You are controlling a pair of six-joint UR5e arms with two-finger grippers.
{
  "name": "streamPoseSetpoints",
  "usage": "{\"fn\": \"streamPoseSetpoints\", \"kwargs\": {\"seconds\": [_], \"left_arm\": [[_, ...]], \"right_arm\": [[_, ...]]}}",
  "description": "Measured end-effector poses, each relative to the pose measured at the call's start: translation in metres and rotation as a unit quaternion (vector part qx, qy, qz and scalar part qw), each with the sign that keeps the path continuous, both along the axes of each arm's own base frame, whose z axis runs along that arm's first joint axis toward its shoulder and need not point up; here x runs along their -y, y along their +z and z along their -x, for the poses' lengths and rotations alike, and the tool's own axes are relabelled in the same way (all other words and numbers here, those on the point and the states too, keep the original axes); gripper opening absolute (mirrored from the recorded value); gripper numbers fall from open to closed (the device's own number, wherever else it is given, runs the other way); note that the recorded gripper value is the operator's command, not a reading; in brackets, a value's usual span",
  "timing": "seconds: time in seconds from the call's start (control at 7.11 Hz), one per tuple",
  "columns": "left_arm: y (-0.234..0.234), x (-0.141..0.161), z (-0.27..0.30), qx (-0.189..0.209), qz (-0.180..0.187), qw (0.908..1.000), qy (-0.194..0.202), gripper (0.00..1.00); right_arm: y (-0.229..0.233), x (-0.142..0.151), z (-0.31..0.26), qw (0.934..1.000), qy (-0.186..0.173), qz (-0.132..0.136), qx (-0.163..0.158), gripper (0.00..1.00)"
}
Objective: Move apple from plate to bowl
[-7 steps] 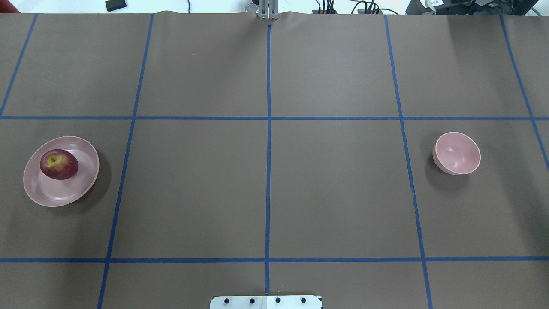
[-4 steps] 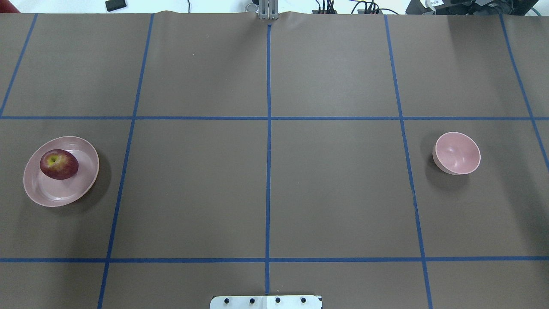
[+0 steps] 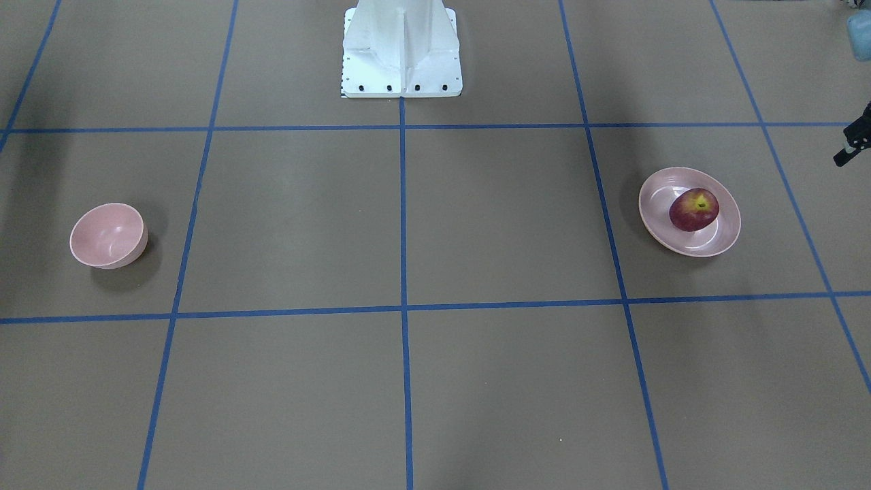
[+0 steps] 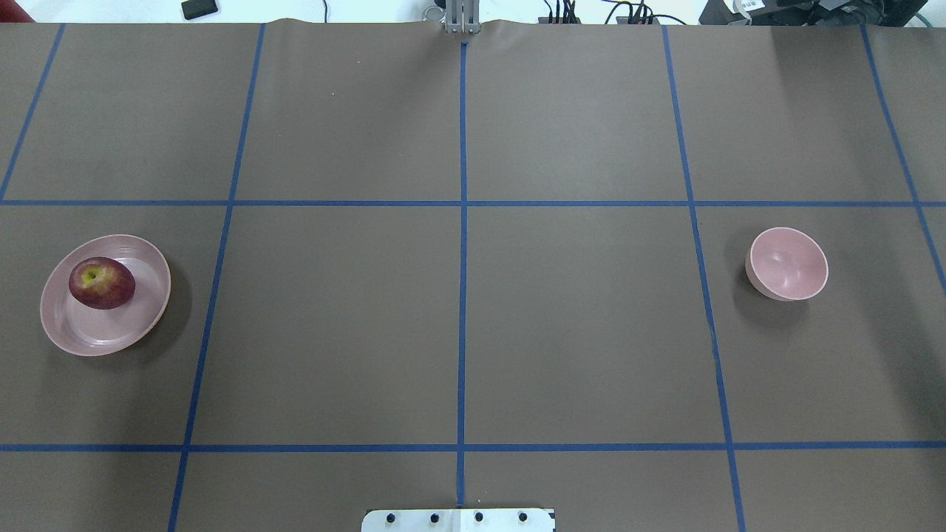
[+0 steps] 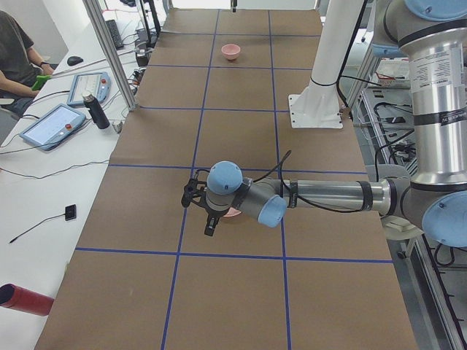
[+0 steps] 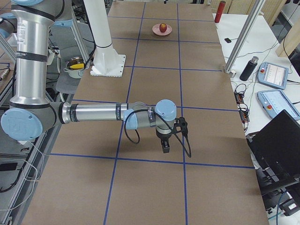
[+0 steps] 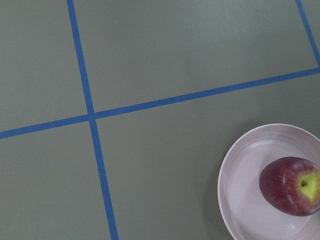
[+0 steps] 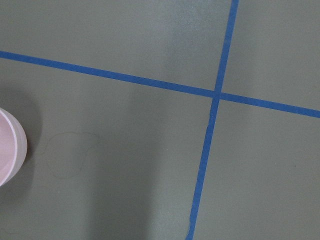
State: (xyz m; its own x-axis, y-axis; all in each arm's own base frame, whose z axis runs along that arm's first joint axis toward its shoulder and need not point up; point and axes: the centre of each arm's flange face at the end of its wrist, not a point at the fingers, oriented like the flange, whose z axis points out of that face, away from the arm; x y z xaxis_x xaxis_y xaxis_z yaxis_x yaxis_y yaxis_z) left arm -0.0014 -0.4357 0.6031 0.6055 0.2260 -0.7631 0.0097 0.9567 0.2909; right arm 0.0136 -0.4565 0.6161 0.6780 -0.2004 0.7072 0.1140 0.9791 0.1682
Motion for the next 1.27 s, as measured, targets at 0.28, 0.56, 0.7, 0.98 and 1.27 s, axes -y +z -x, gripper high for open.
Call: {"fn": "streamPoseSetpoints", "kwargs": {"seconds": [0.28, 0.56, 0.7, 0.98, 1.27], "left_arm": [[-0.003, -0.001, 0.0, -0.003, -0.001, 1.0, -0.001, 0.98], [-0.004, 0.001, 0.0, -0.003, 0.003, 1.0, -0.007, 0.98], [-0.001, 0.001, 0.001, -0.002, 0.006, 0.9999, -0.009, 0.98], [0.0, 0.001, 0.001, -0.001, 0.009, 0.9999, -0.01, 0.98], [-0.001, 0.002, 0.0, -0.003, 0.011, 0.9999, -0.012, 0.98]], "right_arm": [[-0.013, 0.01, 0.034, 0.9999, 0.001, 0.011, 0.005, 1.0], [-0.034, 0.013, 0.097, 0.9989, 0.026, 0.029, 0.027, 0.98], [-0.041, 0.011, 0.131, 0.9984, 0.029, 0.035, 0.033, 0.98], [-0.043, 0.017, 0.18, 0.9987, 0.016, 0.037, 0.032, 0.93], [-0.035, 0.033, 0.211, 0.9987, 0.0, 0.043, 0.028, 0.72]]}}
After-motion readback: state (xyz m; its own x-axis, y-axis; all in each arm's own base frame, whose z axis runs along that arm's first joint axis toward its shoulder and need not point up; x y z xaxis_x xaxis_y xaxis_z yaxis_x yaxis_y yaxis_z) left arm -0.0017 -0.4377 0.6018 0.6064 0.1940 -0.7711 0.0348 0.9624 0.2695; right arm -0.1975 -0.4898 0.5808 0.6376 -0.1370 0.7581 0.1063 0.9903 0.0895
